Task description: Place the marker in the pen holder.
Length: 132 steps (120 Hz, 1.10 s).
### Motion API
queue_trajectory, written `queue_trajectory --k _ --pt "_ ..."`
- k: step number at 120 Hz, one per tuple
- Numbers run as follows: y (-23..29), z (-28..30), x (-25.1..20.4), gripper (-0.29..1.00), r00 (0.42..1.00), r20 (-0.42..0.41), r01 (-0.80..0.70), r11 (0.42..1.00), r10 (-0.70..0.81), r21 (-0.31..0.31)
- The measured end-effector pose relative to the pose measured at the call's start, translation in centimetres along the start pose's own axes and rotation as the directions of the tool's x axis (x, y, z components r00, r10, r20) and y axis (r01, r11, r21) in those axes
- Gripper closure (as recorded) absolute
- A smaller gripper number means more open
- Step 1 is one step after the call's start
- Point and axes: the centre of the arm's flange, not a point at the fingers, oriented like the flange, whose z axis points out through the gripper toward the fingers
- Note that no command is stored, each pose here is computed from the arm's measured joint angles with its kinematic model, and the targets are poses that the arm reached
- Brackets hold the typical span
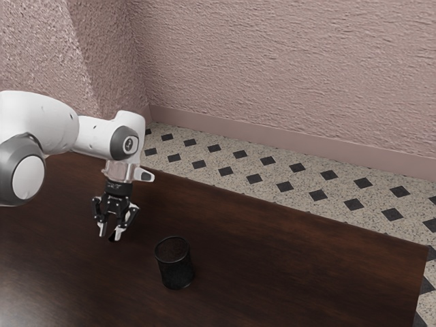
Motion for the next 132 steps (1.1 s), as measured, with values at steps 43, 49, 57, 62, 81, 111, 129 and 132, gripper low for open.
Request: queue_trajectory --k 43,49,57,62,81,111,129,132 --pt "0.0 -0.1 0.6 0.49 0.997 -0.077 -0.024 1.000 0.024 0.003" --pt "0.0 -0.2 0.7 0.50 0.996 -0.086 -0.028 1.000 0.029 0.003" --pt "0.0 -0.2 0.8 0.51 0.995 -0.096 -0.034 0.999 0.034 0.003" --pt "0.0 -0.3 0.9 0.51 0.994 -0.101 -0.037 0.999 0.038 0.003" --pt "0.1 -0.4 1.0 0.53 0.992 -0.116 -0.051 0.999 0.051 0.005" --pt "0.2 -0.5 1.1 0.62 0.990 -0.125 -0.066 0.998 0.066 0.003" --pt "0.2 -0.5 1.1 0.72 0.989 -0.128 -0.071 0.997 0.071 0.005" --pt "0.1 -0.5 1.1 0.73 0.989 -0.129 -0.072 0.997 0.072 0.006"
